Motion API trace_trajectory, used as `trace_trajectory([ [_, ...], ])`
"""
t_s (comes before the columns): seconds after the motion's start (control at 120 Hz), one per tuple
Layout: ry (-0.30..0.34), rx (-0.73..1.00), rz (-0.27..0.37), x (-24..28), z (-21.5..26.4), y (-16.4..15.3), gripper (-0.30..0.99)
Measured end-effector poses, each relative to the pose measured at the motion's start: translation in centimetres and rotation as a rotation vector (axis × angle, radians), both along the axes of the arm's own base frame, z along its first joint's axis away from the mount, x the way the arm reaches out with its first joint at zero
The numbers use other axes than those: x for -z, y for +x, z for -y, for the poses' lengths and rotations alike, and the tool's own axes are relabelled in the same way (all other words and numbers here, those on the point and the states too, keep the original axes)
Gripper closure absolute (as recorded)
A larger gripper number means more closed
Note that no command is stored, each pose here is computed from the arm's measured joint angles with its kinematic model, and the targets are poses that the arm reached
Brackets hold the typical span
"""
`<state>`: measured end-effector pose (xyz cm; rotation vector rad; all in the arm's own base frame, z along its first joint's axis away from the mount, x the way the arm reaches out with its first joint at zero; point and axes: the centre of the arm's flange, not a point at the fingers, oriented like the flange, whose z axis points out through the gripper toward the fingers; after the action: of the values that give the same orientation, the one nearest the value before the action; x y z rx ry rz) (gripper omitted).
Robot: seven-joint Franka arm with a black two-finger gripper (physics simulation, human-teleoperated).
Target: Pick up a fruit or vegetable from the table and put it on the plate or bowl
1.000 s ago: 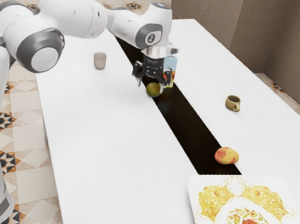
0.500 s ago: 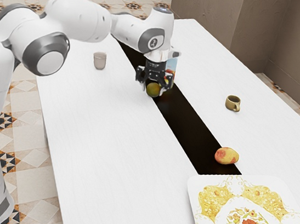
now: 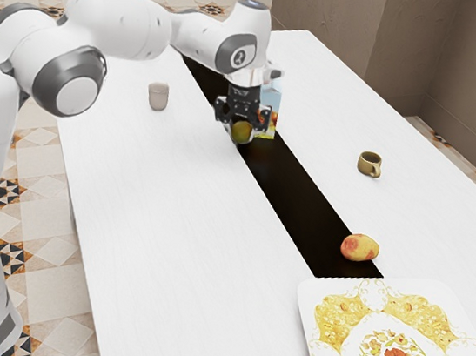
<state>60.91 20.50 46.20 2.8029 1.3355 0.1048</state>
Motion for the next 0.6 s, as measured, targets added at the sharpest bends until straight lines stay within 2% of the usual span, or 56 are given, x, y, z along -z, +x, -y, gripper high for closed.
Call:
trace_trajectory([
  [0.083,-0.034,0.071,0.066,-6.0,3.5,-1.1,0.48],
  [0.142,-0.056,0.170,0.102,-10.4,8.2,-2.2,0.46],
  [0.192,-0.072,0.268,0.105,-12.8,12.9,-3.1,0.46],
  [0.283,-0.096,0.456,0.088,-15.9,21.8,-5.3,0.46],
  [0.375,-0.099,0.648,0.045,-17.0,31.5,-8.0,0.46],
  [0.492,-0.080,0.874,-0.002,-17.4,44.0,-13.2,0.46],
  [0.542,-0.073,0.936,-0.016,-17.3,47.5,-15.2,0.47],
  [0.6,-0.067,0.959,-0.030,-16.9,49.3,-16.2,0.46],
])
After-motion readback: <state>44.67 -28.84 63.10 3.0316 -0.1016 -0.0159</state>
